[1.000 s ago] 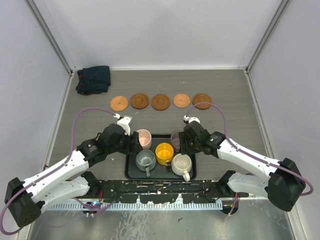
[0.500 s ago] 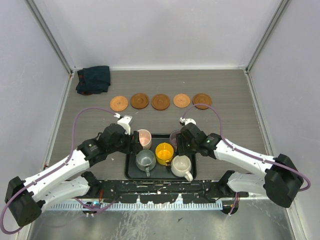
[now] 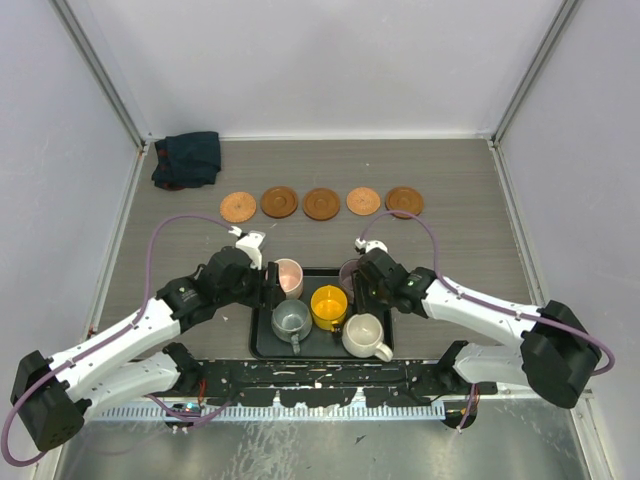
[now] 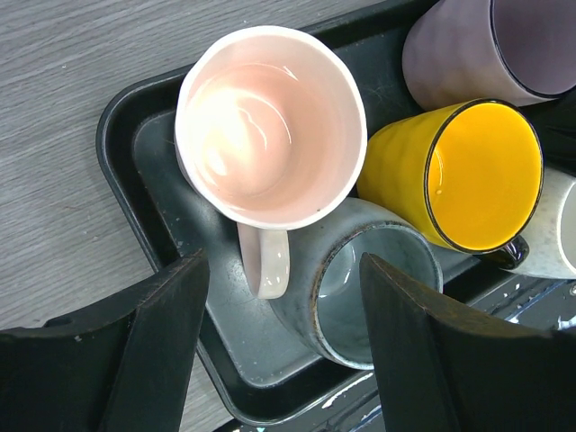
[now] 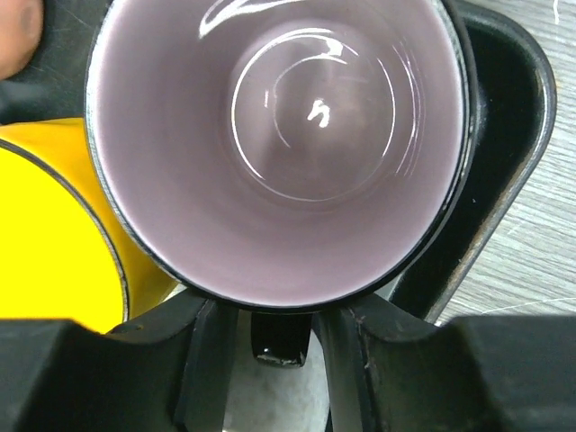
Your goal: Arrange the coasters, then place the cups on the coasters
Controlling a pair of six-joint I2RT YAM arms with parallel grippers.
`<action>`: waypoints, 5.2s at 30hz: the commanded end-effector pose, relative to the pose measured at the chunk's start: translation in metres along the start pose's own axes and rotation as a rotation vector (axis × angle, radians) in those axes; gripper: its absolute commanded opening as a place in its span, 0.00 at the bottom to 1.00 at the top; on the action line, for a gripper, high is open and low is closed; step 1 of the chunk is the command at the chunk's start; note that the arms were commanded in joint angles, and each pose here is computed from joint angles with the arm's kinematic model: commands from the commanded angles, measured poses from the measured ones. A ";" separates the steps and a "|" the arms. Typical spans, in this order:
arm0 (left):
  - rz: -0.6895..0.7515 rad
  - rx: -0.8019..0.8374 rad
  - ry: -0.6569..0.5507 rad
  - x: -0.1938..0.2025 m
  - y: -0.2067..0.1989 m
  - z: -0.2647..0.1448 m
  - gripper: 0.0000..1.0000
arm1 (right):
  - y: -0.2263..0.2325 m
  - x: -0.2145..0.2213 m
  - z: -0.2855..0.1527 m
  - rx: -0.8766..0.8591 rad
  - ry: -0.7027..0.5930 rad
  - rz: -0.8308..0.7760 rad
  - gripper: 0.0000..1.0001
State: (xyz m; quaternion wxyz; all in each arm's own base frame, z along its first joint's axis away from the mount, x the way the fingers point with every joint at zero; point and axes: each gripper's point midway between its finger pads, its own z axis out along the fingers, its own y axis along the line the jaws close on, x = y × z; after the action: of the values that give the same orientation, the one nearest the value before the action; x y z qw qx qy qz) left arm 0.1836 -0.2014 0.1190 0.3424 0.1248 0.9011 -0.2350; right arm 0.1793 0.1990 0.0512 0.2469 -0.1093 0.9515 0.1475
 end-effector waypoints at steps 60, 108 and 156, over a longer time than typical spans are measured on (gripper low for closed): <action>0.012 -0.010 -0.139 -0.039 -0.006 -0.004 0.69 | -0.041 -0.139 -0.062 0.258 -0.658 -0.108 0.01; -0.002 -0.010 -0.135 -0.039 -0.007 -0.008 0.70 | -0.013 -0.004 -0.009 -0.045 -0.159 0.011 0.55; -0.015 -0.034 -0.157 -0.036 0.001 -0.008 0.70 | -0.011 -0.056 -0.016 0.080 -0.232 -0.141 0.01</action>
State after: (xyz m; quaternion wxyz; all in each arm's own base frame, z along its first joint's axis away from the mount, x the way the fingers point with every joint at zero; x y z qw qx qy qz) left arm 0.1982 -0.1960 0.1298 0.3793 0.1073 0.8930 -0.2171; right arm 0.1905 0.1782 0.0455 0.2891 -0.1501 0.9398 0.1034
